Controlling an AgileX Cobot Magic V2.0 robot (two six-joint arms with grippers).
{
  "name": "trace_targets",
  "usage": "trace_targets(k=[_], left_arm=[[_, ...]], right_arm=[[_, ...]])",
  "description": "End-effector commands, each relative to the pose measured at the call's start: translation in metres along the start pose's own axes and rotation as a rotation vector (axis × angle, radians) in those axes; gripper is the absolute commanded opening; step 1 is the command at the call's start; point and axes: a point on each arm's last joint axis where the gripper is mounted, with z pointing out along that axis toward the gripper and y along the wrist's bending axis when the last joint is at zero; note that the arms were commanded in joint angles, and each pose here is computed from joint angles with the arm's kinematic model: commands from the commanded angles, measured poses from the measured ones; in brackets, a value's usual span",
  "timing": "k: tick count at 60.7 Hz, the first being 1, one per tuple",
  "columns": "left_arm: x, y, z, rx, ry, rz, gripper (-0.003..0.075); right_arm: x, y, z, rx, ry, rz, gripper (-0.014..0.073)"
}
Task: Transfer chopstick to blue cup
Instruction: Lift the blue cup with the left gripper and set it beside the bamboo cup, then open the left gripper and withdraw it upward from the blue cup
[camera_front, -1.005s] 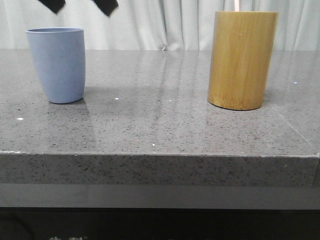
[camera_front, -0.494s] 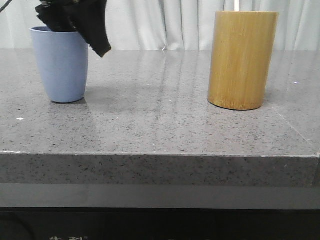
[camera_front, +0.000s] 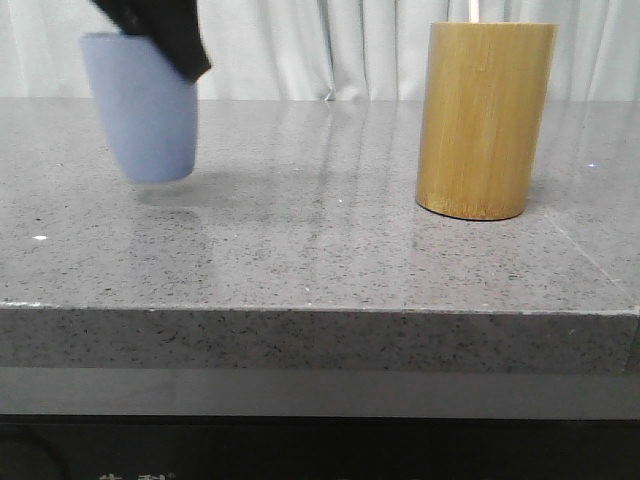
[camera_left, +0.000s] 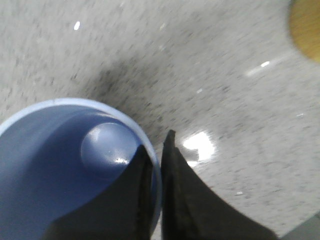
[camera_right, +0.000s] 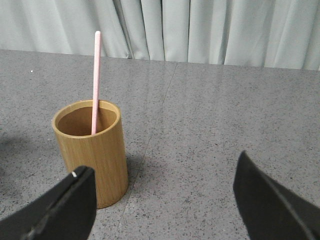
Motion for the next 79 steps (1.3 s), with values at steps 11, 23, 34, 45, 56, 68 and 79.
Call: trace_targets(k=[11, 23, 34, 45, 56, 68, 79], left_arm=[[-0.028, -0.047, -0.05, 0.092, -0.215, 0.093, -0.0019], [-0.037, -0.077, -0.026, 0.135, -0.18, 0.156, -0.0019], [-0.039, -0.086, 0.006, 0.145, -0.108, 0.17, -0.0018], [-0.039, -0.086, 0.013, 0.143, -0.087, 0.17, -0.0015], [-0.038, -0.086, 0.013, 0.145, -0.072, 0.171, 0.0048], [-0.038, -0.086, 0.013, 0.145, -0.075, 0.171, 0.0274], [-0.039, -0.086, 0.01, 0.145, -0.079, 0.171, 0.0401]], right_arm=[[-0.018, 0.0, -0.002, 0.004, -0.099, 0.003, 0.058], [-0.018, 0.0, -0.002, 0.004, -0.099, 0.003, 0.058], [-0.018, 0.0, -0.002, 0.004, -0.097, 0.003, 0.058], [-0.017, 0.0, -0.002, 0.003, -0.092, 0.003, 0.058], [-0.017, 0.0, -0.002, 0.003, -0.092, 0.003, 0.058], [-0.017, 0.0, -0.002, 0.003, -0.092, 0.003, 0.058], [-0.017, 0.0, -0.002, 0.003, -0.092, 0.003, 0.058]])
